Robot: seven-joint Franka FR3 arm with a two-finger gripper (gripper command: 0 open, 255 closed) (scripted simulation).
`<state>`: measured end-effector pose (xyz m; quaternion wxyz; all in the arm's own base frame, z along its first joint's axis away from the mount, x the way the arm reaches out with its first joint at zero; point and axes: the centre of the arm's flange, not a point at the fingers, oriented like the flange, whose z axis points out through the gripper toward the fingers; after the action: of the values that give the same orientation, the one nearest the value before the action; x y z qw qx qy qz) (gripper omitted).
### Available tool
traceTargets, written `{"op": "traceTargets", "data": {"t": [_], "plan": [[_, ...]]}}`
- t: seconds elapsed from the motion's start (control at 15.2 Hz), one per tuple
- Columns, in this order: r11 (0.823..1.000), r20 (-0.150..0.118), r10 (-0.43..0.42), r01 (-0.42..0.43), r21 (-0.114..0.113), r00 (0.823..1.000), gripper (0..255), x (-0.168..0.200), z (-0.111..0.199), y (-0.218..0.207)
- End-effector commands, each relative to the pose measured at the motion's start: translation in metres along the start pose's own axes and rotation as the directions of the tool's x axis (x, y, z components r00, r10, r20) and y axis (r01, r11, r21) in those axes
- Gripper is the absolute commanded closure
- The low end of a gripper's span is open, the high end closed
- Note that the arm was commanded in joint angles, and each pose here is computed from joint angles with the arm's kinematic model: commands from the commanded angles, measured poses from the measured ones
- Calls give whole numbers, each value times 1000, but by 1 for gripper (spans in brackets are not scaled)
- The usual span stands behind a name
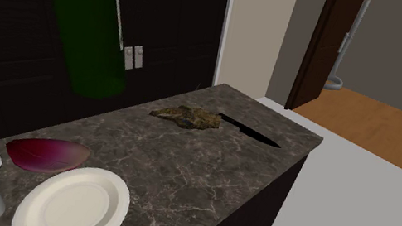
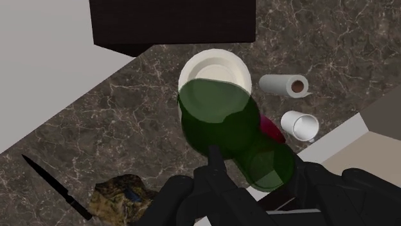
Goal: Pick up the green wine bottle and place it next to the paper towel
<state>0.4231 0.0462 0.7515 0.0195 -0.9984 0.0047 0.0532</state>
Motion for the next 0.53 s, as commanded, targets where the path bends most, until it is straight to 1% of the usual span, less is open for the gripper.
{"op": "traceTargets", "data": {"t": [0.0, 0.46], "plan": [[1000, 0, 1, -1, -1, 1000, 255, -15, 0, -25], [1000, 0, 1, -1, -1, 1000, 255, -54, -10, -108]]}}
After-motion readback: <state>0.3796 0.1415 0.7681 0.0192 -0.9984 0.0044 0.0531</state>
